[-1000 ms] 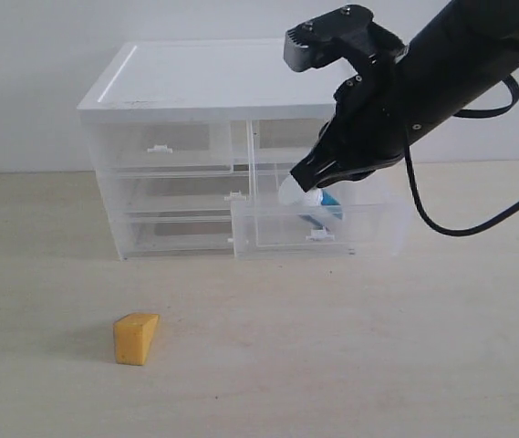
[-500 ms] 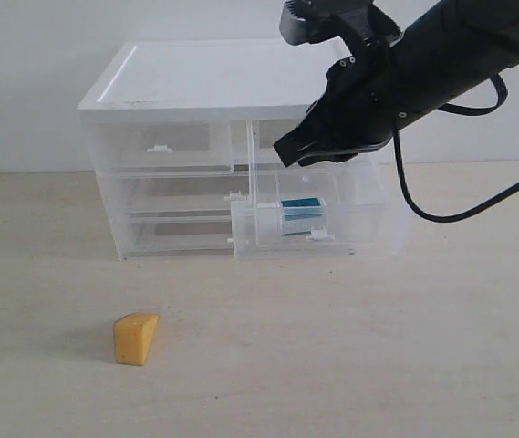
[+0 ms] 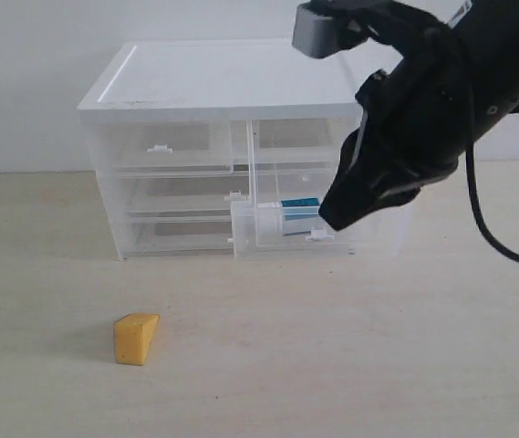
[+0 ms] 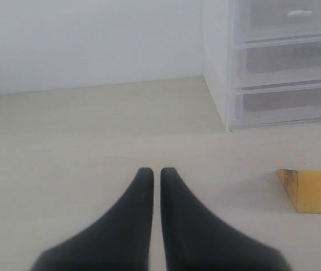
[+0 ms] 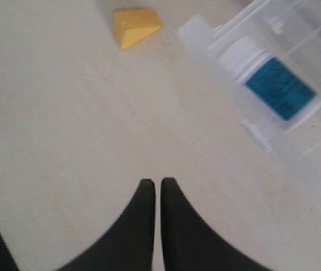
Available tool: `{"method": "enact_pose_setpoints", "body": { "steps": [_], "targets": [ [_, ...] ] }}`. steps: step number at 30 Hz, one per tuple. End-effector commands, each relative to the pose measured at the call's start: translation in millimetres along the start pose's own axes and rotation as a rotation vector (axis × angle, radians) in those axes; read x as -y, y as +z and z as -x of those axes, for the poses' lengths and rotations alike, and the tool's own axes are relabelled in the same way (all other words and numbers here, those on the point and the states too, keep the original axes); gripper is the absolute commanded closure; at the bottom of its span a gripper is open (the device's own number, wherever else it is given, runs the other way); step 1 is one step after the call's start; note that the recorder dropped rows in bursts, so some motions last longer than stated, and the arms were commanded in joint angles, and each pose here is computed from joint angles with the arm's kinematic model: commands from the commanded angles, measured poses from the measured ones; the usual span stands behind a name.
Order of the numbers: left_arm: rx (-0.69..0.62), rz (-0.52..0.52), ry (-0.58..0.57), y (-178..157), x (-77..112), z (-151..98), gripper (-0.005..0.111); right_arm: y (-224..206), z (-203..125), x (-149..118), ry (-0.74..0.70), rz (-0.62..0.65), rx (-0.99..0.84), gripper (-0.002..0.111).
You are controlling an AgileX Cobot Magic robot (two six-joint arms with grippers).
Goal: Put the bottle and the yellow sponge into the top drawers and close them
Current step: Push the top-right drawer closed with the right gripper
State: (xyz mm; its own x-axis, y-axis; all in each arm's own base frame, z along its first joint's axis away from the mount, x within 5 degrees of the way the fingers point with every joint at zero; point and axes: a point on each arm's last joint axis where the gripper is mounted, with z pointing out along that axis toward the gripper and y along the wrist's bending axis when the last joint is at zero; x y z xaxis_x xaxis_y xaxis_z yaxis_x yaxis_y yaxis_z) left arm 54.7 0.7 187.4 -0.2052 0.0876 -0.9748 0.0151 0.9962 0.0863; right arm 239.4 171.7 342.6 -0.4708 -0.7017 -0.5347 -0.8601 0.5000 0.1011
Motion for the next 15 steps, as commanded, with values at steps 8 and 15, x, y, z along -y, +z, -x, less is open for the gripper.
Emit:
{"method": "enact_pose_setpoints", "body": {
  "steps": [8,15],
  "targets": [
    [-0.002,0.001,-0.012,0.0,0.1,-1.1,0.103,41.8,-16.3,-2.4,0.020,-0.040,-0.176,0.085],
    [-0.002,0.001,-0.012,0.0,0.1,-1.1,0.103,60.8,-7.1,9.6,0.060,-0.093,-0.100,0.064]
  ]
}}
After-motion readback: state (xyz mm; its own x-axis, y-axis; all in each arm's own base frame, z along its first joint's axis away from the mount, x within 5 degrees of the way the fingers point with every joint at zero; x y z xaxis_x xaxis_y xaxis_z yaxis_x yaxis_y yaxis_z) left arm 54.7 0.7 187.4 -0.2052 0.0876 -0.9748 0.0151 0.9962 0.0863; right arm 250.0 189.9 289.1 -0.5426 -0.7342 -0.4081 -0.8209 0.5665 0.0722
